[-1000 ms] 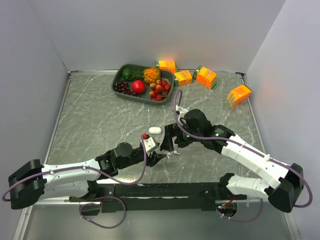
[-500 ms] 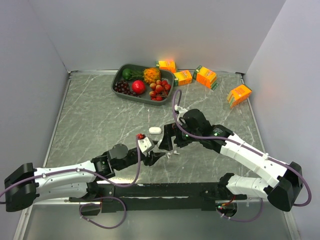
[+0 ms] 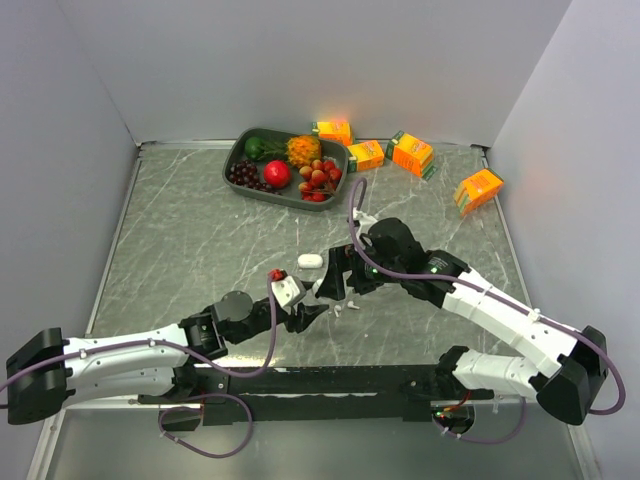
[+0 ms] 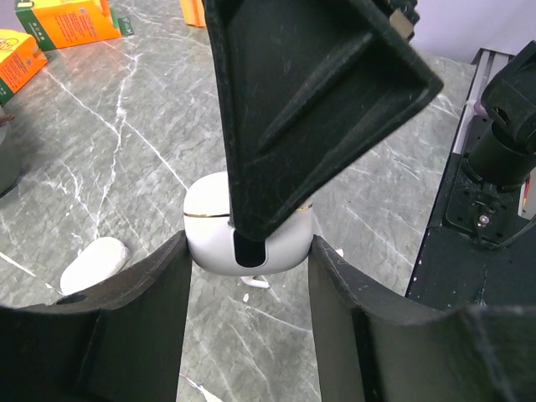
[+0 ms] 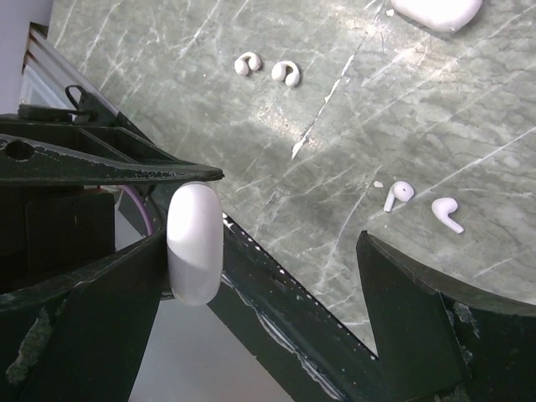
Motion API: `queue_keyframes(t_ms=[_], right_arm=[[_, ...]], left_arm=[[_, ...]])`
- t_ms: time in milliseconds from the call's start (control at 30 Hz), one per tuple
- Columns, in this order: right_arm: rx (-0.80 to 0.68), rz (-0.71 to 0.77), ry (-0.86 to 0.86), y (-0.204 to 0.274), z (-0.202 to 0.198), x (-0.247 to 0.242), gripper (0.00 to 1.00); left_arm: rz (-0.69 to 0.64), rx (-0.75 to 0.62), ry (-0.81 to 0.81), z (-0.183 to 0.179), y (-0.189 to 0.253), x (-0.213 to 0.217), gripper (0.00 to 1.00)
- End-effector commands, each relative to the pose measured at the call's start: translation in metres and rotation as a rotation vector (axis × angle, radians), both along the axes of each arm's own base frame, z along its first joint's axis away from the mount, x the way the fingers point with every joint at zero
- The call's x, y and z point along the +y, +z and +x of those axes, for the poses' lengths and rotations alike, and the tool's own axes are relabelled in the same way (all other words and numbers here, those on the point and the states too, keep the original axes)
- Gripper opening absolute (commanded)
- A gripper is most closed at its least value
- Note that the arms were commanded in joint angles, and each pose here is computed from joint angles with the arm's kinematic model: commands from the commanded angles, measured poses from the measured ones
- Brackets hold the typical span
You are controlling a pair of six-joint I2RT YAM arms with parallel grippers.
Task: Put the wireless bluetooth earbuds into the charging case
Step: Open the charging case.
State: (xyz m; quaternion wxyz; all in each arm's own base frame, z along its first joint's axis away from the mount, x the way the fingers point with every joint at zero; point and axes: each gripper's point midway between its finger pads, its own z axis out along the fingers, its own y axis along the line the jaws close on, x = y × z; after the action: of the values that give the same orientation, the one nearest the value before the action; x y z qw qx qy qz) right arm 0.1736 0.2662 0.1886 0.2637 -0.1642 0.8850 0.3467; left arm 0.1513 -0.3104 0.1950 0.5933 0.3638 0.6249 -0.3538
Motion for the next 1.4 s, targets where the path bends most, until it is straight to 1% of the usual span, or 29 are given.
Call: queue_keyframes(t_ms=[0, 900, 1000, 1067, 1100, 1167, 1267, 1300, 1367], right_arm=[[-0.074, 0.078, -0.029, 0.031, 0.010, 0.002, 1.00], [-0.051, 0.063, -0.096, 0.023, 0.021, -0.017, 1.00], [-0.062, 0.081, -0.096, 0.028, 0.021, -0.017, 0.99], [-0.074, 0.128, -0.071, 0.038, 0.017, -0.013, 1.00], [-0.074, 0.185, -0.035, 0.049, 0.012, -0.005, 1.00], [-0.058, 0.225, -0.002, 0.056, 0.007, 0.002, 1.00], [-0.014, 0.279, 0.041, 0.061, 0.002, 0.013, 0.95], [-0.001, 0.289, 0.042, 0.060, 0.001, 0.015, 0.90], [0.018, 0.290, 0.047, 0.056, 0.002, 0.019, 0.84]], left_arm=[[-0.018, -0.024, 0.009, -0.001, 0.006, 0.002, 0.01], [-0.055, -0.038, 0.049, -0.002, 0.017, 0.014, 0.01], [-0.055, -0.039, 0.057, -0.001, 0.018, 0.014, 0.01], [-0.056, -0.043, 0.062, 0.000, 0.019, 0.015, 0.01], [-0.058, -0.045, 0.066, 0.000, 0.019, 0.016, 0.01], [-0.059, -0.049, 0.069, 0.001, 0.020, 0.016, 0.01], [-0.069, -0.055, 0.080, 0.002, 0.023, 0.017, 0.01], [-0.070, -0.059, 0.082, 0.002, 0.024, 0.017, 0.01], [-0.076, -0.060, 0.083, 0.002, 0.026, 0.017, 0.01]])
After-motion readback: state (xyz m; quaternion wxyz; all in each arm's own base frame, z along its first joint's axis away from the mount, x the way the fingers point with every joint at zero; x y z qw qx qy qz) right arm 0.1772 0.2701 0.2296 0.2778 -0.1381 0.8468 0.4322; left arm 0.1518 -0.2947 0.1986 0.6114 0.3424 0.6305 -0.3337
